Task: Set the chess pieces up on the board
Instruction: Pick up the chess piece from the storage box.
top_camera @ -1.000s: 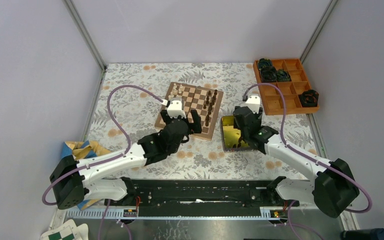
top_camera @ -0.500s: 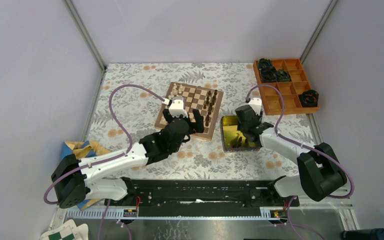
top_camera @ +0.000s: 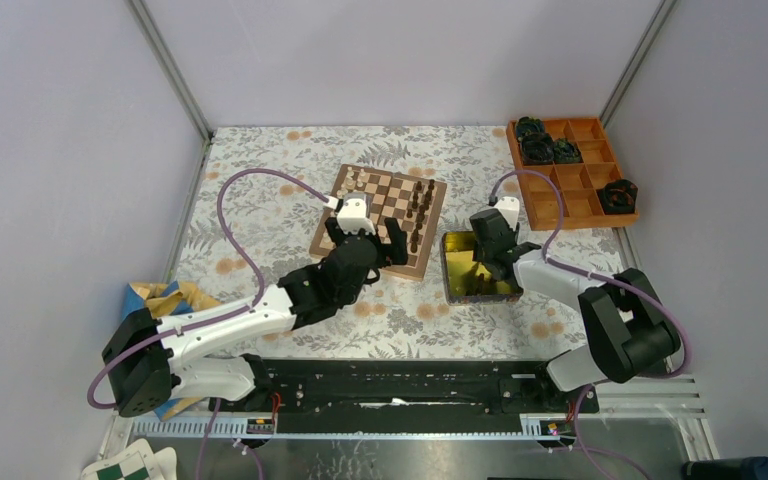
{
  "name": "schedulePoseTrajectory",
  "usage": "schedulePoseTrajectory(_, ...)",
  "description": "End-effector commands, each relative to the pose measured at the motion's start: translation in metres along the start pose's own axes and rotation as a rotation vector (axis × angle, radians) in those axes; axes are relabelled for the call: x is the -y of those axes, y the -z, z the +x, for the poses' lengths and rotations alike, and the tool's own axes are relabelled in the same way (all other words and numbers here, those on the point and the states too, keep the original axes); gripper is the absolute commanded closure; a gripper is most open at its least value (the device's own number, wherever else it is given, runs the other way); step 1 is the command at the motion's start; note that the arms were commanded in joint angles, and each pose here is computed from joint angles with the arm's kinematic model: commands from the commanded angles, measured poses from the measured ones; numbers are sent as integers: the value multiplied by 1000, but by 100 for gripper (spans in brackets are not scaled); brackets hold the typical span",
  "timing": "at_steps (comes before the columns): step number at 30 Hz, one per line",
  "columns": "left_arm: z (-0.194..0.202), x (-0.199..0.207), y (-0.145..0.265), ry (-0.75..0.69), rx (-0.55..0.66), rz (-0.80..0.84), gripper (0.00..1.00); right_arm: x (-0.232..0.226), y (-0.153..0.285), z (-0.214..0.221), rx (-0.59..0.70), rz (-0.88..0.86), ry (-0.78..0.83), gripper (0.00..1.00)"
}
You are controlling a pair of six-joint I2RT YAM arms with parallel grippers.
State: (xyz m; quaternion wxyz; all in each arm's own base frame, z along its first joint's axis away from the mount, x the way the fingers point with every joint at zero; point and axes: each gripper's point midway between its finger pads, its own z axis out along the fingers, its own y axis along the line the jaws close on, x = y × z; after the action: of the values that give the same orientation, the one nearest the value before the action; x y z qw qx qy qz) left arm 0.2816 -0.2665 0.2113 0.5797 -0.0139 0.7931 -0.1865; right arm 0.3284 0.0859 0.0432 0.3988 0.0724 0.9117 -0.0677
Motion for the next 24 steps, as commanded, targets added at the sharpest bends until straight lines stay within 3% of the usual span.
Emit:
schedulePoseTrajectory(1,-18,3,1,46,52,15,1,-10,-3,-22,45,-33,-48,51)
schedulePoseTrajectory(10,-18,0,1,50,52,14,1,-13,-6,-21,35,-40,-48,60)
schedulePoseTrajectory(15,-21,-1,2,53,55,14,1,-14,-7,-21,32,-45,-47,72)
schedulePoseTrajectory(19,-20,-1,2,54,54,14,1,-14,-6,-21,29,-46,-44,75)
schedulePoseTrajectory(24,-20,-2,3,57,51,13,1,-13,-2,-23,36,-55,-36,95)
